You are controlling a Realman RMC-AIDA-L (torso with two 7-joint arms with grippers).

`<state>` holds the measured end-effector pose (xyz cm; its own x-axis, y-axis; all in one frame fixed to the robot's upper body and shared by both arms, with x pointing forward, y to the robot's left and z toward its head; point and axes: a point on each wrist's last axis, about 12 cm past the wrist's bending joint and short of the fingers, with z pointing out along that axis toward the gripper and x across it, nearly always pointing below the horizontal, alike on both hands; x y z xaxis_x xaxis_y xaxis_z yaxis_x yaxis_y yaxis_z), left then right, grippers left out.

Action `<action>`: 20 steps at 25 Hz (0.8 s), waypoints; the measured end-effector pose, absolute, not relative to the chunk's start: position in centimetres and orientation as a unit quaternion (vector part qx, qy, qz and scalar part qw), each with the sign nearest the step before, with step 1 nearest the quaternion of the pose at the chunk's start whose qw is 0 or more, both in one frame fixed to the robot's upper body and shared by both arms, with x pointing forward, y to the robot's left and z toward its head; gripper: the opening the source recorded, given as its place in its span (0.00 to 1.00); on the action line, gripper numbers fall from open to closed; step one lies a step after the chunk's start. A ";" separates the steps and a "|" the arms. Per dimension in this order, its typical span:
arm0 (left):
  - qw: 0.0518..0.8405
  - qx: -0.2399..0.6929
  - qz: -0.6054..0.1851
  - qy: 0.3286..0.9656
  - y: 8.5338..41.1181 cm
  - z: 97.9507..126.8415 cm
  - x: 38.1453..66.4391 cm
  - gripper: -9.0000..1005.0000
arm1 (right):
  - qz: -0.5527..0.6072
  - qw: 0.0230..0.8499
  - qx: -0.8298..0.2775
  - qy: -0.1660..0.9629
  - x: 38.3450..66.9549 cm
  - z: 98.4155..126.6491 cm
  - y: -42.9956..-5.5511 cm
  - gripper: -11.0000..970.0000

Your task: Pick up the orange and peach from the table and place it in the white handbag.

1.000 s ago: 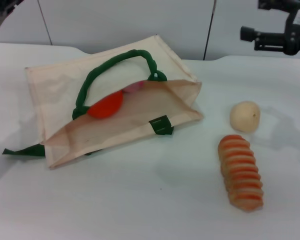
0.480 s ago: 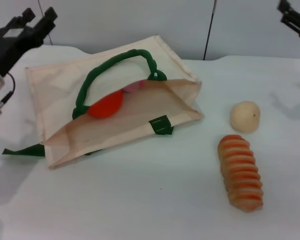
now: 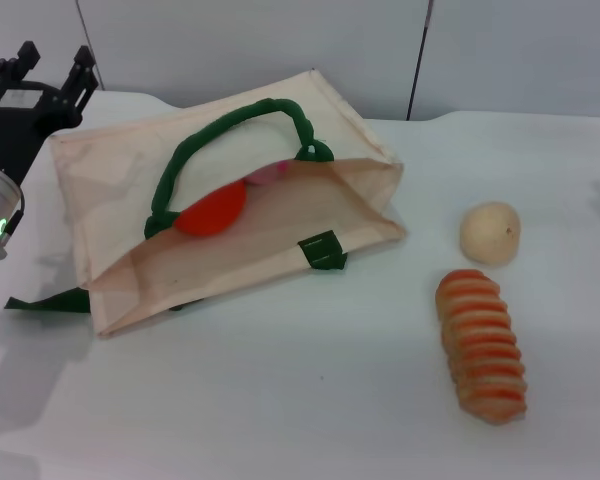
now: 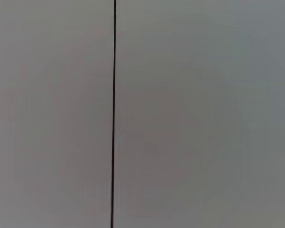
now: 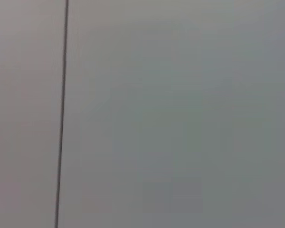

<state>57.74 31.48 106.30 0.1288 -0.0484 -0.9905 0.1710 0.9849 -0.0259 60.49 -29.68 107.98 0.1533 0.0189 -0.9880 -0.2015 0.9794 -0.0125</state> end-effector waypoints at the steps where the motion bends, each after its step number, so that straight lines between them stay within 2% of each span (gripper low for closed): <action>1: 0.751 0.047 -0.074 0.655 31.4 106.3 57.7 0.69 | 0.073 0.756 -0.069 0.647 60.5 107.9 -29.7 0.91; 20: 0.776 0.041 -0.086 0.623 31.6 106.8 56.7 0.69 | 0.076 0.752 -0.045 0.653 59.8 107.3 -30.0 0.91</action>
